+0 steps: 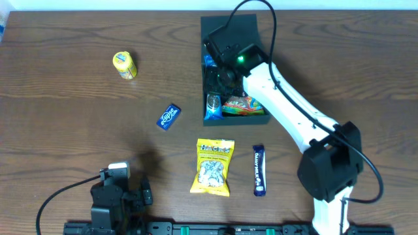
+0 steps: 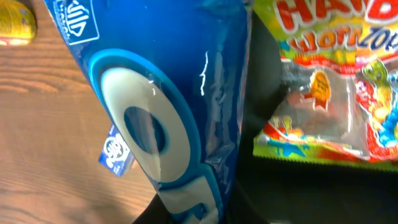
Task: Pack container
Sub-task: 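Lift the Oreo pack and carry it into the black box, then lower the Oreo pack beside the Haribo bag and release it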
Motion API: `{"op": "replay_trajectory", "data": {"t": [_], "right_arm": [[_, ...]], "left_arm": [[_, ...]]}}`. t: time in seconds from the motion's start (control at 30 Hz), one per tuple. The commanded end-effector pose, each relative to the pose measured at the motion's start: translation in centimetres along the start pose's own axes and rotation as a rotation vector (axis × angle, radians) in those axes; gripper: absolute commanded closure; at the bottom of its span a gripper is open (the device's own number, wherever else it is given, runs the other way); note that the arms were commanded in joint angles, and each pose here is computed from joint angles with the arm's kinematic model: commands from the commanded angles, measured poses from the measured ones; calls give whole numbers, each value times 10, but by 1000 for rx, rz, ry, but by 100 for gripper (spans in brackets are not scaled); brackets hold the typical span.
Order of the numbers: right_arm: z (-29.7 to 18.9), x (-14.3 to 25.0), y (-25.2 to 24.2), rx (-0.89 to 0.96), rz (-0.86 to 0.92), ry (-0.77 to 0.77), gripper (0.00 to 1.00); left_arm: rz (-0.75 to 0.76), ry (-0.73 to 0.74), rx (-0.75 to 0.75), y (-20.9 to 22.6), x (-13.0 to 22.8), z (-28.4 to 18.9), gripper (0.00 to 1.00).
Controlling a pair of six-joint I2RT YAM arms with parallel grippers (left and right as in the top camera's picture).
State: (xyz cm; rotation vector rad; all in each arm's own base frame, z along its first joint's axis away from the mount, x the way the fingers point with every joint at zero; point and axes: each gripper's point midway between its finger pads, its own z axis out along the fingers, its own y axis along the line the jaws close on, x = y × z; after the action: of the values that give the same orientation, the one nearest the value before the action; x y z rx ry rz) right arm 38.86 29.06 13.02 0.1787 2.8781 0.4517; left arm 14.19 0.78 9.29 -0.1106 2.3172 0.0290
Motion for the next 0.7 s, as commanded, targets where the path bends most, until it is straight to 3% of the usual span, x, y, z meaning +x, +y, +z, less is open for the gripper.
{"op": "replay_trajectory", "data": {"t": [0.0, 0.3, 0.67], "right_arm": [[-3, -14, 2, -10, -17, -11, 99], [3, -18, -10, 18, -21, 28, 98], [17, 4, -12, 7, -83, 146, 99]], "left_arm": [[-15, 65, -18, 3, 19, 6, 5], [-15, 65, -18, 3, 19, 6, 4], [-15, 65, -18, 3, 19, 6, 4]]}}
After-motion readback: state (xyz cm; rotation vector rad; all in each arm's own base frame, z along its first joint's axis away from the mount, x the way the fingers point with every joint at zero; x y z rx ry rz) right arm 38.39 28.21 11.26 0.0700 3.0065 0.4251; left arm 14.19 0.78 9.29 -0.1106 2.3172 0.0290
